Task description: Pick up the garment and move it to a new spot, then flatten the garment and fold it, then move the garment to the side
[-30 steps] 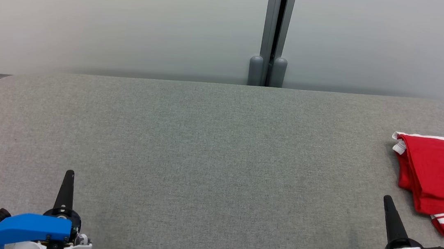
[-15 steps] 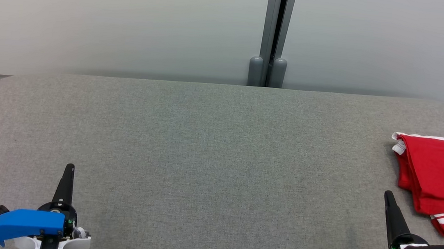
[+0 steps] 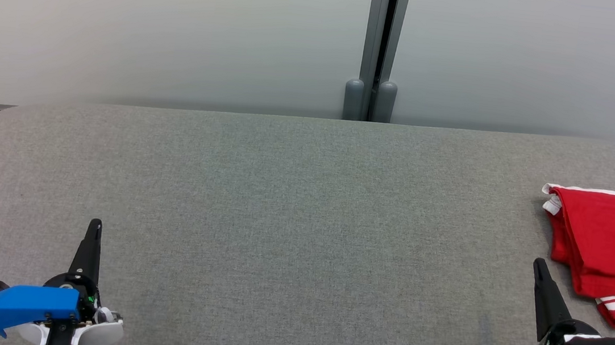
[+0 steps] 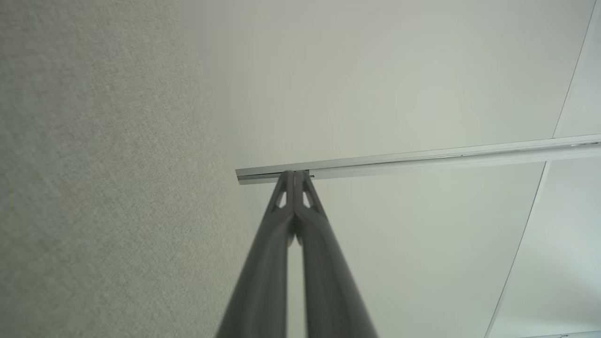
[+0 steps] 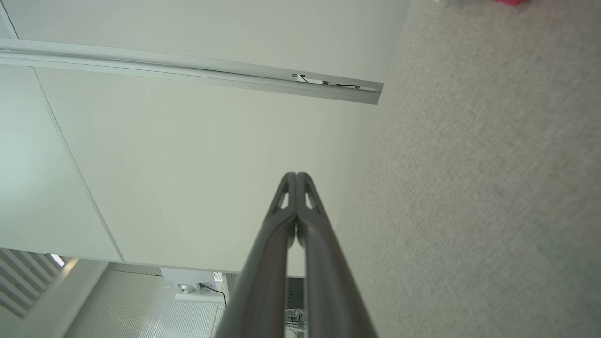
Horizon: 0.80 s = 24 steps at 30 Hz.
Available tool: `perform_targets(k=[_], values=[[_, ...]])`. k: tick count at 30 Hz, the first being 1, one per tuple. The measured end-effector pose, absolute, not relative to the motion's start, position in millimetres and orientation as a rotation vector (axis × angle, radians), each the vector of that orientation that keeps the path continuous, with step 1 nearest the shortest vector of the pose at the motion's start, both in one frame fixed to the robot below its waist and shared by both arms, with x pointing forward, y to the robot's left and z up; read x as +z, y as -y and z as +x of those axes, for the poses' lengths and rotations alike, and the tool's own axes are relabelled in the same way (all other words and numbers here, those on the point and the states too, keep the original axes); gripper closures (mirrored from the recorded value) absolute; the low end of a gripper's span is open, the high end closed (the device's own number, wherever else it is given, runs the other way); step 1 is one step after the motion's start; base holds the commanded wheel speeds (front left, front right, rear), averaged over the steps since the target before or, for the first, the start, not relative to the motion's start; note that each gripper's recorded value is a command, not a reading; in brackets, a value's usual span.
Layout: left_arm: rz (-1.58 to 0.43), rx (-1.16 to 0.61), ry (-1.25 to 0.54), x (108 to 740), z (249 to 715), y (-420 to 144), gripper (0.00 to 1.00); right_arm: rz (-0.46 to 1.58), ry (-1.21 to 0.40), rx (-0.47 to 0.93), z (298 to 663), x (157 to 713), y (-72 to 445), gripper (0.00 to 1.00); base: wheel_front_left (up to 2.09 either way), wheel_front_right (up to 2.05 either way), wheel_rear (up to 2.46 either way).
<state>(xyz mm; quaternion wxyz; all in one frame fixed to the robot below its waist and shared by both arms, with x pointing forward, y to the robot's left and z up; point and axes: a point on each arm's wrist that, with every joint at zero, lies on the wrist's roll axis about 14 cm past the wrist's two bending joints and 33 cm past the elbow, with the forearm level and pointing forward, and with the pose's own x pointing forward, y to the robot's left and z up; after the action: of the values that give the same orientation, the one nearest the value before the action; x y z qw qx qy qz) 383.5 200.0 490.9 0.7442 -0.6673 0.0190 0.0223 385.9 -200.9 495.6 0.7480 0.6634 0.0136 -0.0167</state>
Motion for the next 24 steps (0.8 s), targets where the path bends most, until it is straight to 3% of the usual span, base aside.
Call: perform_targets(k=[24], values=[[-1.573,0.012,-0.010,503.8,387.7,-200.4,1.00,1.573,-0.009,-0.010,386.9,503.4,200.3,1.00,0.00,0.00,0.00]])
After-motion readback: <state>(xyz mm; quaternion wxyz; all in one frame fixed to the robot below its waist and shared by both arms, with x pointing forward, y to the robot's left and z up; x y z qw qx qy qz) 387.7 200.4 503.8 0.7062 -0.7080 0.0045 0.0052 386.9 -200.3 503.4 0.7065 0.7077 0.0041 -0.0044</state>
